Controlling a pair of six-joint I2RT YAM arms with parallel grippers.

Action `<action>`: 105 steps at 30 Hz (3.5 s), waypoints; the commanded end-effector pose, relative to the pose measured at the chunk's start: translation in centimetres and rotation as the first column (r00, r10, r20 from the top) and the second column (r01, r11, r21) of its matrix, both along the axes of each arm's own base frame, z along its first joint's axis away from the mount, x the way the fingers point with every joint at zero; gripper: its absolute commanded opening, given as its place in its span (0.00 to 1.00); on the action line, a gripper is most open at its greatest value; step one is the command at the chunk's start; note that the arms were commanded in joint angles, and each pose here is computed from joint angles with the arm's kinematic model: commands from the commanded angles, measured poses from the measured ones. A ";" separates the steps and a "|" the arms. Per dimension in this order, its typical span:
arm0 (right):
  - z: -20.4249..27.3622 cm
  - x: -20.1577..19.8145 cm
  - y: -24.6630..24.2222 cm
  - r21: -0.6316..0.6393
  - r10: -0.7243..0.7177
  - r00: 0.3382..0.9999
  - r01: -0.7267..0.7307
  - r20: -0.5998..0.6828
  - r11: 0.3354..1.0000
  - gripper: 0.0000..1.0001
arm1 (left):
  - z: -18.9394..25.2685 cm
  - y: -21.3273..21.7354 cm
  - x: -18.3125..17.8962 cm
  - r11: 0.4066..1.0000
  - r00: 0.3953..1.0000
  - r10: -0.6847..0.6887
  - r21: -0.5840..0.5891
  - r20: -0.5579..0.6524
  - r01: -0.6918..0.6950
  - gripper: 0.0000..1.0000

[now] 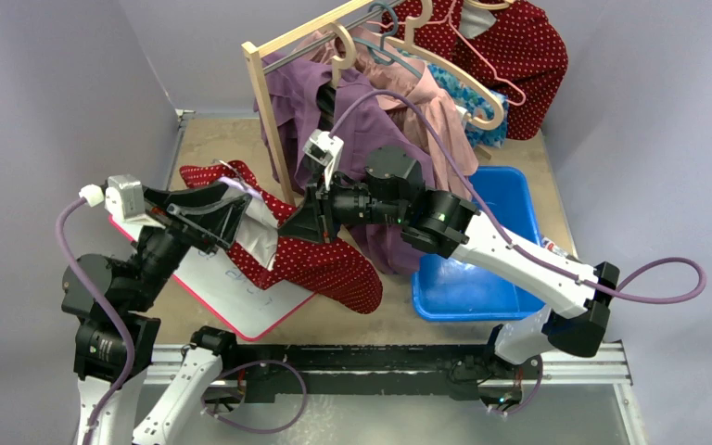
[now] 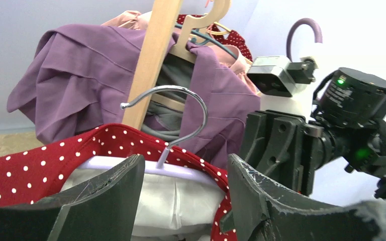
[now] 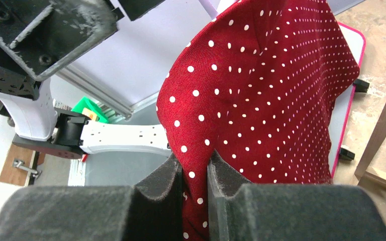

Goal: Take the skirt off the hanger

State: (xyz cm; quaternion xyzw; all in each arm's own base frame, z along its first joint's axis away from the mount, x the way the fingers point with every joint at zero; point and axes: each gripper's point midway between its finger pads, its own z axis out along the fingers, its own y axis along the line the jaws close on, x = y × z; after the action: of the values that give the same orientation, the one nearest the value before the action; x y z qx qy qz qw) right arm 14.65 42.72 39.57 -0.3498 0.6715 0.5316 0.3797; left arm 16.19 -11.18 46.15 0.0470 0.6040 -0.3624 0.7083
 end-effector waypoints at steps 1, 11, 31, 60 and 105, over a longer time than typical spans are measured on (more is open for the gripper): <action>7.4 -0.9 -0.3 0.210 0.020 0.995 -0.041 0.098 0.977 0.00 | 1.0 0.9 1.6 0.997 0.997 0.075 0.023 0.028 -0.076 0.60; 7.0 -1.6 0.2 0.194 0.082 0.992 -0.099 0.095 0.976 0.00 | 0.5 0.4 4.1 0.995 0.996 0.084 0.063 -0.010 -0.083 0.43; 6.0 -2.0 1.2 0.181 0.129 0.990 -0.138 0.059 0.974 0.08 | 0.0 1.2 6.0 0.985 0.988 0.156 0.076 0.015 -0.157 0.09; -2.7 -0.8 -7.9 -0.139 -0.115 0.986 0.131 0.121 0.982 0.73 | -1.1 6.5 7.7 0.894 0.889 0.447 0.014 -0.098 -0.448 0.00; -8.2 5.3 -20.1 -0.197 -0.765 0.641 0.760 0.067 0.619 0.00 | 2.1 10.0 4.2 0.808 0.832 0.548 -0.203 -0.085 -0.553 0.00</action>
State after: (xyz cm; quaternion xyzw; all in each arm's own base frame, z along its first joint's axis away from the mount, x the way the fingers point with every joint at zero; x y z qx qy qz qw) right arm 18.70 25.68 33.19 -0.1257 0.7875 0.3145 0.5149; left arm 21.59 -2.78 43.75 -0.1776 0.6319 -0.1937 0.7292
